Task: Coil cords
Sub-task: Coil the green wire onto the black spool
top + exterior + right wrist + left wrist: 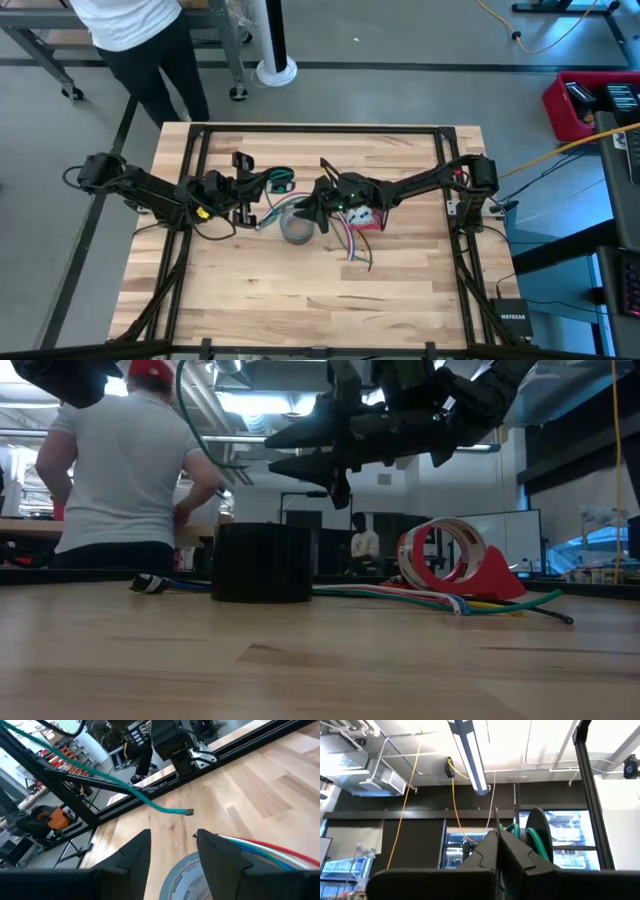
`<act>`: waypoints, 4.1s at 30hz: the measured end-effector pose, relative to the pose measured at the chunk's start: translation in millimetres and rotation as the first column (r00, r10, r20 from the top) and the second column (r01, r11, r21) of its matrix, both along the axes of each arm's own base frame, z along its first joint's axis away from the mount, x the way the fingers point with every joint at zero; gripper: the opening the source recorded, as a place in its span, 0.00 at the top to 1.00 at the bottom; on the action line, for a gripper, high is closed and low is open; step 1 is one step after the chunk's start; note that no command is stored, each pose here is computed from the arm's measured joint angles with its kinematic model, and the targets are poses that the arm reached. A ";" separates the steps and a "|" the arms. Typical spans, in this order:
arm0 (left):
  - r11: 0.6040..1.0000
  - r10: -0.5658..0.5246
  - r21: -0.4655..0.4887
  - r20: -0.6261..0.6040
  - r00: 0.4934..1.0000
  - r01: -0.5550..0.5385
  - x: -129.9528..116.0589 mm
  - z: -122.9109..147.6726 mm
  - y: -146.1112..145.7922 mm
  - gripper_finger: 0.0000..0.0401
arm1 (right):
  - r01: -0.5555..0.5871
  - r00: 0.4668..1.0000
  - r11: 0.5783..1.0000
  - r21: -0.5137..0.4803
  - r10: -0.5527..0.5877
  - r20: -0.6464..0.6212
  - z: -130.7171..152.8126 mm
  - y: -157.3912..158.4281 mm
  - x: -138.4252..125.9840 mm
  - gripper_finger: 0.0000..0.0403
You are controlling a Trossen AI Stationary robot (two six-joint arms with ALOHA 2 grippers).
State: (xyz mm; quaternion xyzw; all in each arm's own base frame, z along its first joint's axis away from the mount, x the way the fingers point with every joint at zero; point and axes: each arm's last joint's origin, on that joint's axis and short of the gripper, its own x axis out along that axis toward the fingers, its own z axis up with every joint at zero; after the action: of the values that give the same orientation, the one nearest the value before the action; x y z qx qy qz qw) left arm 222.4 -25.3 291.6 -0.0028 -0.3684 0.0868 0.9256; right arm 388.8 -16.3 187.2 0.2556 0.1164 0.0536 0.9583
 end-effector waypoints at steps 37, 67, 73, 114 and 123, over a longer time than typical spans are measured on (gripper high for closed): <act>0.994 0.054 0.092 0.002 0.999 -0.054 36.5 10.3 6.6 1.00 | -0.001 1.000 1.000 0.000 0.001 -0.001 -0.1 0.0 0.0 0.59; 0.985 -0.003 0.174 -0.004 1.000 0.004 41.1 21.6 3.3 1.00 | 0.004 0.999 1.000 0.028 -0.005 0.048 5.0 -0.2 0.9 0.59; 0.983 0.007 0.184 -0.003 1.000 -0.006 41.1 21.6 3.2 1.00 | 0.004 0.999 1.000 0.030 -0.005 0.050 5.3 -0.2 1.0 0.59; 0.979 0.027 0.201 0.000 1.000 -0.027 40.8 21.8 3.1 1.00 | -0.025 0.999 0.999 0.040 0.024 0.023 2.8 0.1 0.3 0.98; 0.984 0.090 0.160 -0.031 0.995 -0.084 36.4 16.4 3.7 1.00 | 0.138 0.988 0.990 -0.029 -0.140 -0.064 17.3 -24.3 -12.8 0.99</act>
State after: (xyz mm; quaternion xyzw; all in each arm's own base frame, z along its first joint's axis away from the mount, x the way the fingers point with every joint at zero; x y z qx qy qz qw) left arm 258.9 -21.6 308.0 0.0884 -0.3560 0.0978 0.9251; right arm 376.0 -40.6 204.4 0.2529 0.1304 -0.0232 0.9584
